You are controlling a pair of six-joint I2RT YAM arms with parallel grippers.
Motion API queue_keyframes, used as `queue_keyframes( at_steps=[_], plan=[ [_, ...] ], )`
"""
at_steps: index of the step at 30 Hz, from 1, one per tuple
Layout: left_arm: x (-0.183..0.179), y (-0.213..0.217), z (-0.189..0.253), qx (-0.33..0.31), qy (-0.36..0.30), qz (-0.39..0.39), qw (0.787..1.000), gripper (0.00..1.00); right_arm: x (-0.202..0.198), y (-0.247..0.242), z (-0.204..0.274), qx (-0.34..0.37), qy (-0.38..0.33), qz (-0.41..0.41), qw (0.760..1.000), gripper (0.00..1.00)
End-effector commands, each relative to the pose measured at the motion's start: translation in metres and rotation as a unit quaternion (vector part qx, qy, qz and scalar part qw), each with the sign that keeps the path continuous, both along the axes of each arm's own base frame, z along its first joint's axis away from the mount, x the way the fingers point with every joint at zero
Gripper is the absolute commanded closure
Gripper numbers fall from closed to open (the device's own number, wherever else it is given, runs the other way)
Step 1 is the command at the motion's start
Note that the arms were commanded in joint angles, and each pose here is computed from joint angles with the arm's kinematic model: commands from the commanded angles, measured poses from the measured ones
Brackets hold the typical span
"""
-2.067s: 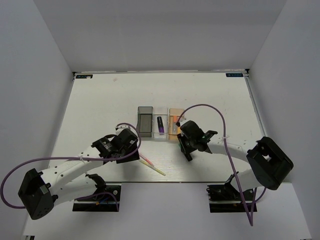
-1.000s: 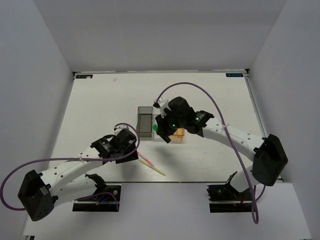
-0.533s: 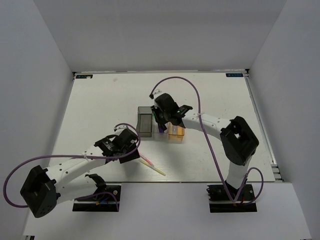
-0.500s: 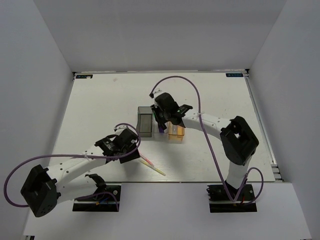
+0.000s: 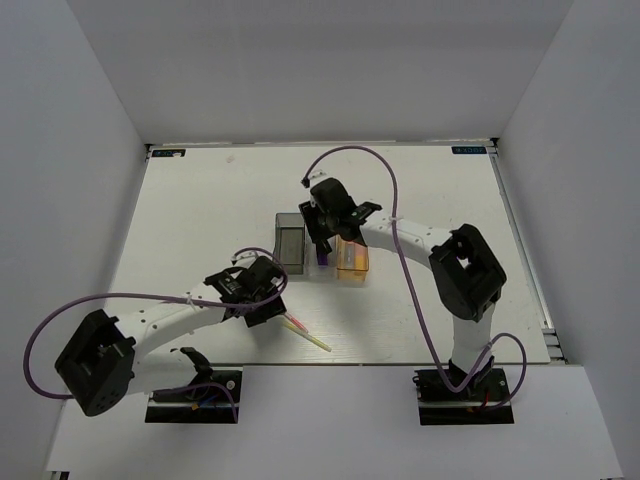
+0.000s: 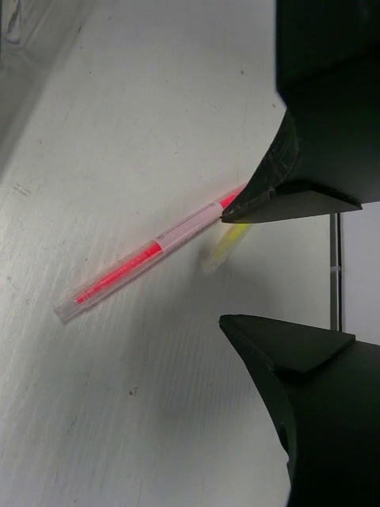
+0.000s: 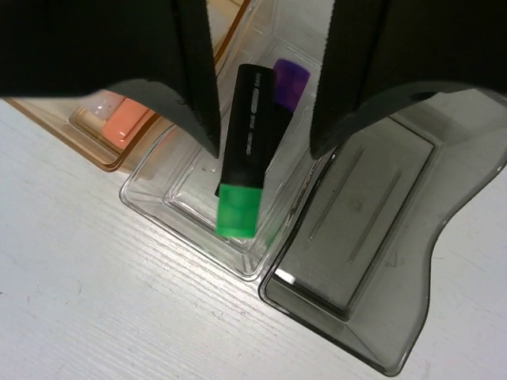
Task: Sort the stationery into containers
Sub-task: Place the pen in the storage box, then pick up the pen from the center of the board.
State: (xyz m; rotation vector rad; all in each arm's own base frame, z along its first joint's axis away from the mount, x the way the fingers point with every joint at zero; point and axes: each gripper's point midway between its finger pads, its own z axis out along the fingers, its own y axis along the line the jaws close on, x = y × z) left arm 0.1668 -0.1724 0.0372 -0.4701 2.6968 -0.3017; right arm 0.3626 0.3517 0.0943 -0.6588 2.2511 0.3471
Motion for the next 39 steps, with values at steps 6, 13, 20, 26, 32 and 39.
queue_keyframes(
  at_steps=[6, 13, 20, 26, 32, 39],
  plan=[
    [0.018, 0.003, 0.007, 0.009, -0.005, 0.104, 0.994, 0.4, -0.005, -0.017, 0.042, 0.05, -0.016, 0.0, 0.999, 0.4],
    [0.041, -0.001, 0.01, 0.028, -0.006, 0.134, 0.991, 0.51, -0.039, -0.06, 0.063, 0.082, -0.02, -0.002, 0.996, 0.52],
    [0.042, -0.005, -0.004, 0.049, 0.024, 0.143, 0.988, 0.51, -0.08, -0.092, 0.057, 0.09, -0.003, 0.024, 0.996, 0.54],
    [0.037, -0.003, -0.018, 0.061, 0.042, 0.148, 0.986, 0.56, -0.097, -0.11, 0.065, 0.106, -0.016, 0.033, 0.994, 0.54],
    [0.034, 0.001, -0.03, 0.077, 0.054, 0.154, 0.984, 0.66, -0.111, -0.121, 0.061, 0.114, -0.007, 0.04, 0.993, 0.54],
    [0.033, 0.0, -0.028, 0.08, 0.057, 0.147, 0.984, 0.9, -0.128, -0.129, 0.057, 0.116, 0.007, 0.063, 0.991, 0.52]
  ],
)
